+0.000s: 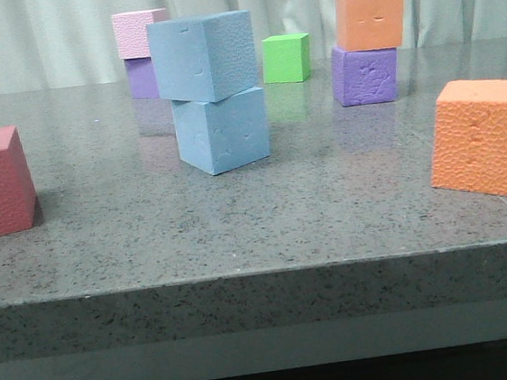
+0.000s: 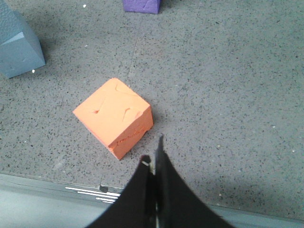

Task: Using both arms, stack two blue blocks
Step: 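Raise the left gripper away from the stack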

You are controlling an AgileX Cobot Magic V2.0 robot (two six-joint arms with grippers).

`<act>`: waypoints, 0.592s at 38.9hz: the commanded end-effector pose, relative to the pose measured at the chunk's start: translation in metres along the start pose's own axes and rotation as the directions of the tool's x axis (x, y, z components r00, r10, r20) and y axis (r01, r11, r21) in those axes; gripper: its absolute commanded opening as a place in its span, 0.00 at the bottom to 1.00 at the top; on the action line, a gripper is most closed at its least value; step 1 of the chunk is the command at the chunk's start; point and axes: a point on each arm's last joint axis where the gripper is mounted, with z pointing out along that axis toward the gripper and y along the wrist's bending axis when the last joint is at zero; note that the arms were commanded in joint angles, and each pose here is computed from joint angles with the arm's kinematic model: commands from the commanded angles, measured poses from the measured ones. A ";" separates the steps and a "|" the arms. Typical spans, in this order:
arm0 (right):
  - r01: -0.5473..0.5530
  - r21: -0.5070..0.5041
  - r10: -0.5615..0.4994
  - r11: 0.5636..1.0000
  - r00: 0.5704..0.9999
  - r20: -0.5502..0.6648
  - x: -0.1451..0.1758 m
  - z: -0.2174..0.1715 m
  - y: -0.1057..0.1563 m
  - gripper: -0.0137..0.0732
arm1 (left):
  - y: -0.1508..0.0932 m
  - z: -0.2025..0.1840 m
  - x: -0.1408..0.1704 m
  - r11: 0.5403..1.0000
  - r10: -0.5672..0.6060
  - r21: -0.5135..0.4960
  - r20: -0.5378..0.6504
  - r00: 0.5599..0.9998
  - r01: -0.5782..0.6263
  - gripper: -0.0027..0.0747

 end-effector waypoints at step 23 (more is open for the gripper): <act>0.005 -0.003 -0.005 1.000 0.996 0.087 -0.012 -0.005 0.001 0.09 | -0.027 -0.089 0.077 0.998 0.029 -0.069 0.474 0.880 0.005 0.01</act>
